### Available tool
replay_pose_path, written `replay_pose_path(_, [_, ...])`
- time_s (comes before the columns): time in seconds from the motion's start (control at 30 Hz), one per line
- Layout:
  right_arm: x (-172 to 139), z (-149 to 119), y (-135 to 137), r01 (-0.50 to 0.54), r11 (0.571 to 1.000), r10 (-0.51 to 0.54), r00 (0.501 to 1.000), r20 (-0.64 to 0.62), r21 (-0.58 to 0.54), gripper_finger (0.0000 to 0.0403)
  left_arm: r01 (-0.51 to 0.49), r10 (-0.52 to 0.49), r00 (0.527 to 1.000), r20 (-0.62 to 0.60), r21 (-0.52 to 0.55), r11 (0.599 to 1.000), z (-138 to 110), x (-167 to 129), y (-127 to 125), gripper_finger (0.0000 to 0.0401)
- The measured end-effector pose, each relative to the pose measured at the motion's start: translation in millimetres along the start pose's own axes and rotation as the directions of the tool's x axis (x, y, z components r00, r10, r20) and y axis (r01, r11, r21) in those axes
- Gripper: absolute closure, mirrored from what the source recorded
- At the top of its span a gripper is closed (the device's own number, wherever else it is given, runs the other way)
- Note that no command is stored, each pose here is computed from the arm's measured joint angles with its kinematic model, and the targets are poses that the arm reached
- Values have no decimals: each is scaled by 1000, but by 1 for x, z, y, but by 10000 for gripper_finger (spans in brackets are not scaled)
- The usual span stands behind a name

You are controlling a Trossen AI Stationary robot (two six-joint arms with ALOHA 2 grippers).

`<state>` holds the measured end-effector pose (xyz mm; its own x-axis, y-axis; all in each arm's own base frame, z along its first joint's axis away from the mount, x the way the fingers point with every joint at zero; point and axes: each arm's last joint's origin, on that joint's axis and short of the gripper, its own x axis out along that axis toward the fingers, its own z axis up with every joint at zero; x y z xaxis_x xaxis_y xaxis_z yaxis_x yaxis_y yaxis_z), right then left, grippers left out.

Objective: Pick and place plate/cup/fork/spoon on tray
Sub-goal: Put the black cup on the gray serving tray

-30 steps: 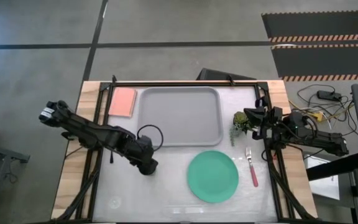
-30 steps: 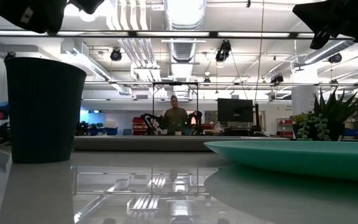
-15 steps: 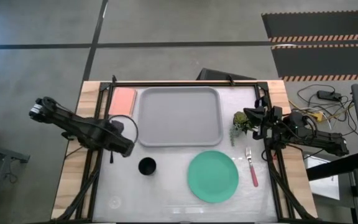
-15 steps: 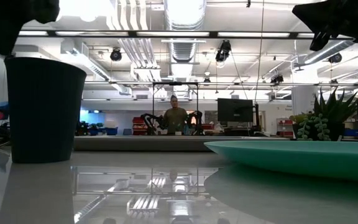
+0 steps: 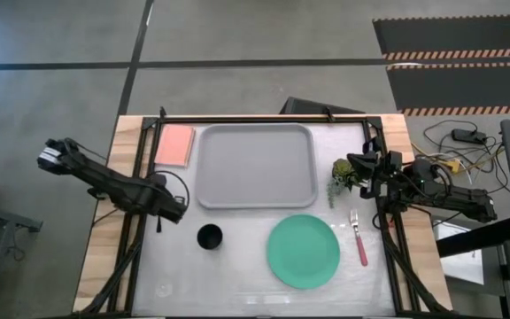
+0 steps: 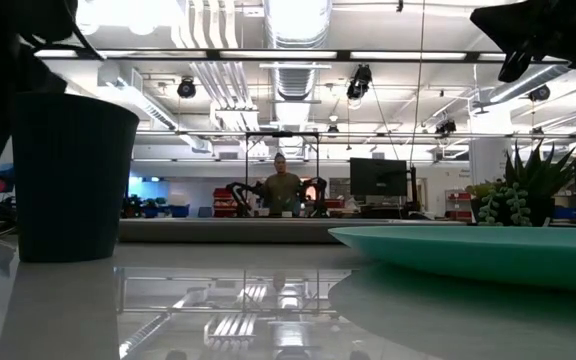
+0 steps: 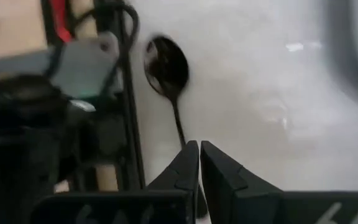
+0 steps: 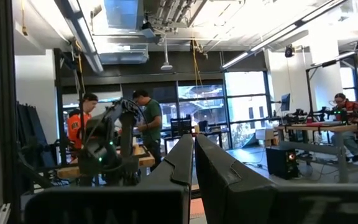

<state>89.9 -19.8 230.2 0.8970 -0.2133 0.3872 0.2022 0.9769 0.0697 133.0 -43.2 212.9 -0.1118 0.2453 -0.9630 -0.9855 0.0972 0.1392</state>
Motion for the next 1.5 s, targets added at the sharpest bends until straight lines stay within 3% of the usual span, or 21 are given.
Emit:
replay_pose_path(0.33, [0,0,0,6,1000,-6,1000,1,-16,394,-217,218,973,81,-22,976,-9,34,-26,401])
replay_pose_path(0.67, [0,0,0,6,1000,-6,1000,1,-19,394,-456,459,881,112,-53,888,-22,71,-46,401])
replay_pose_path(0.93, [0,0,0,6,999,-6,1000,1,-37,394,-516,519,850,95,-50,855,-25,80,-49,401])
replay_pose_path(1.2, [0,0,0,6,999,-6,1000,0,-44,394,-433,437,899,36,-84,897,-22,65,-47,401])
replay_pose_path(1.33, [0,0,0,6,999,-6,1000,0,-45,394,-313,313,949,-37,-5,950,-18,40,-47,401])
replay_pose_path(1.43, [0,0,0,6,999,-6,1000,0,-45,394,-114,137,982,-132,163,980,-12,7,-49,401])
replay_pose_path(1.5, [0,0,0,6,998,-6,1000,0,-56,394,114,-43,970,-239,290,950,-11,-18,-54,401])
